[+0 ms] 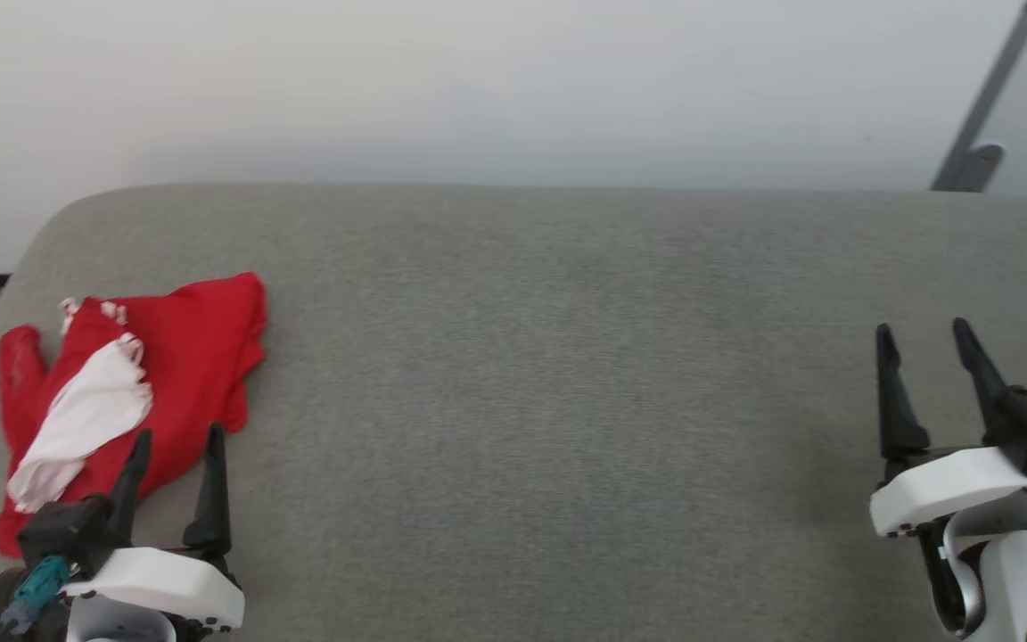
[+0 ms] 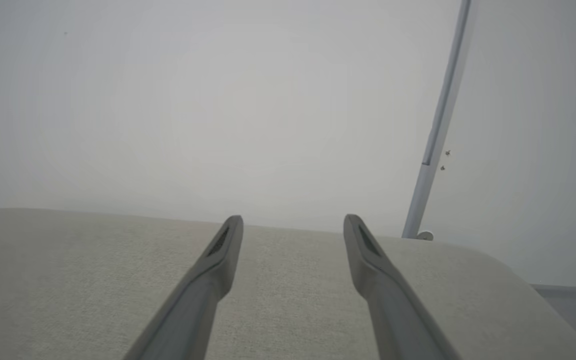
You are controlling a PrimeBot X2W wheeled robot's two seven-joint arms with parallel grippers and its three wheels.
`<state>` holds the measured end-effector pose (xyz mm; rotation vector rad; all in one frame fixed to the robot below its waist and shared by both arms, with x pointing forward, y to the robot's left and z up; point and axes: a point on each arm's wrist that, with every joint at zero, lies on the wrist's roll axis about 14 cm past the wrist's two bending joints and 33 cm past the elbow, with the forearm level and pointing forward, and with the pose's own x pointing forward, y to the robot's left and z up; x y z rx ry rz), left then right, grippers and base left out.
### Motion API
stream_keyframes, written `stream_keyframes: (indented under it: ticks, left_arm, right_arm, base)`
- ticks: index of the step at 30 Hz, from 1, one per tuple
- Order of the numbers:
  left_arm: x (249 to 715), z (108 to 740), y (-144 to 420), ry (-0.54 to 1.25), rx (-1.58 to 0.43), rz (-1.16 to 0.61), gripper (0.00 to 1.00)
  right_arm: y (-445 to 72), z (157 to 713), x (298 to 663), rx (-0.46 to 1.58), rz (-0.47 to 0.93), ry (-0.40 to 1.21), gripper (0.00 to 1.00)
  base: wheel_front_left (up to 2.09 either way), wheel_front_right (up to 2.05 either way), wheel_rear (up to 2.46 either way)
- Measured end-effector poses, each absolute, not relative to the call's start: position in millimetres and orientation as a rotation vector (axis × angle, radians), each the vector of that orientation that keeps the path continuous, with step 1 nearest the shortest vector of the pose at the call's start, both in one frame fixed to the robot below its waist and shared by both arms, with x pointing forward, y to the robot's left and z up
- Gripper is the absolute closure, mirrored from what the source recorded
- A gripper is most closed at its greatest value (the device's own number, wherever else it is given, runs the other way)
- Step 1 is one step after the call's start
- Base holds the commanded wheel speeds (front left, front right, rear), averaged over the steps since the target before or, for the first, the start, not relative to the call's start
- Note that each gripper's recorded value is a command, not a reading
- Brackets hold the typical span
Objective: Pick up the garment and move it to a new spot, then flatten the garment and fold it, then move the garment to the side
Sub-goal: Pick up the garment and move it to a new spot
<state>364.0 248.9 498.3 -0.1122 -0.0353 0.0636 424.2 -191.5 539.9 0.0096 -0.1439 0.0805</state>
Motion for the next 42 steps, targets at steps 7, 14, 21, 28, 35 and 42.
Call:
stream_keyframes:
  ticks: [7, 14, 21, 28, 35, 42]
  left_arm:
    - [338.7, 493.7, 285.7, -0.031, -0.085, 0.188, 0.0]
    - [288.9, 484.3, 323.8, -0.019, -0.085, 0.37, 0.0]
    - [232.1, 476.6, 355.7, -0.011, -0.11, 0.556, 0.0]
    - [182.7, 469.1, 373.0, 0.002, -0.131, 0.692, 0.0]
    - [190.5, 467.4, 367.1, 0.005, -0.15, 0.673, 0.0]
    - [286.5, 501.7, 344.0, -0.039, -0.039, 0.39, 0.0]
  right_arm:
    - [-135.2, 531.3, 437.4, -0.014, 0.228, -0.127, 0.0]
    - [-53.0, 526.1, 447.0, -0.016, 0.432, -0.125, 0.0]
    - [20.4, 516.3, 440.7, 0.025, 0.619, -0.093, 0.0]
    - [75.5, 513.8, 427.7, 0.066, 0.76, -0.074, 0.0]
    - [81.8, 511.8, 428.7, 0.081, 0.774, -0.066, 0.0]
    - [46.4, 506.8, 450.9, 0.08, 0.669, -0.067, 0.0]
  base:
    - [0.0, 0.0, 0.0]
    - [0.0, 0.0, 0.0]
    - [0.0, 0.0, 0.0]
    - [0.0, 0.0, 0.0]
    - [0.0, 0.0, 0.0]
    - [0.0, 0.0, 0.0]
